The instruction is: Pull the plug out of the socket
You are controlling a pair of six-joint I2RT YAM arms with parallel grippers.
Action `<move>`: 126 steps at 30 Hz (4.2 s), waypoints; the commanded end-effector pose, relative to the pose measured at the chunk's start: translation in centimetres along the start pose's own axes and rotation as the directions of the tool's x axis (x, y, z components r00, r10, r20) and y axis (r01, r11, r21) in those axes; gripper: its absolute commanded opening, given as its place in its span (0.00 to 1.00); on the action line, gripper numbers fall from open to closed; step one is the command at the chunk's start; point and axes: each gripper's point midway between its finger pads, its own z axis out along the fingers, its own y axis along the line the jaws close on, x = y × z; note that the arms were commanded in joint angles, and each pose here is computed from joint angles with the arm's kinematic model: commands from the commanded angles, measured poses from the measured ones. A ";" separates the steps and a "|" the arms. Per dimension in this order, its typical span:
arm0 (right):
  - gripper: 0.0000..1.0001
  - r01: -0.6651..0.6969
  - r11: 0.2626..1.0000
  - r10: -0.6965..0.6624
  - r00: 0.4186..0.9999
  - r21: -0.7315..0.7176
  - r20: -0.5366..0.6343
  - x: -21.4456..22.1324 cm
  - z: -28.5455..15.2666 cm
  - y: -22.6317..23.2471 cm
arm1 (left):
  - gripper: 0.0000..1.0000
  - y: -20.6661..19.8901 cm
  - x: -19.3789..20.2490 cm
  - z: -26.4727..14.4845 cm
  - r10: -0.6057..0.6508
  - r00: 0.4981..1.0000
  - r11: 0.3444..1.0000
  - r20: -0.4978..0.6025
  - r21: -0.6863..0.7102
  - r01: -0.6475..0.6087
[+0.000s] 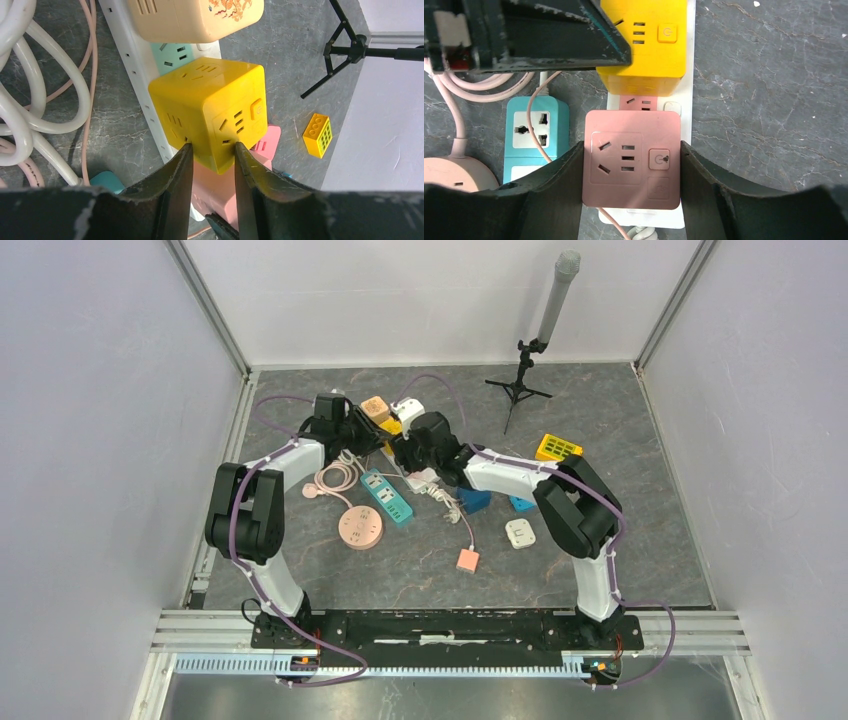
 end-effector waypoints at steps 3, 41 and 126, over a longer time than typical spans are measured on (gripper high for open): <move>0.00 -0.067 0.993 0.092 0.959 -0.099 0.270 -10.2 -2.5 0.6 | 0.39 12.4 6.7 0.3 0.022 0.984 0.907 -0.177 -0.410 -0.094; 0.00 -0.399 0.911 0.411 0.864 -0.100 0.291 -8.6 -4.8 -13.6 | 0.80 -2.0 0.3 -3.4 0.095 0.992 0.994 -0.087 -0.048 -0.099; 0.41 -0.010 1.000 0.012 0.992 -0.020 0.123 -3.2 4.3 -2.6 | 1.00 -2.0 -2.5 -14.2 0.156 0.976 0.978 0.151 -0.160 -0.132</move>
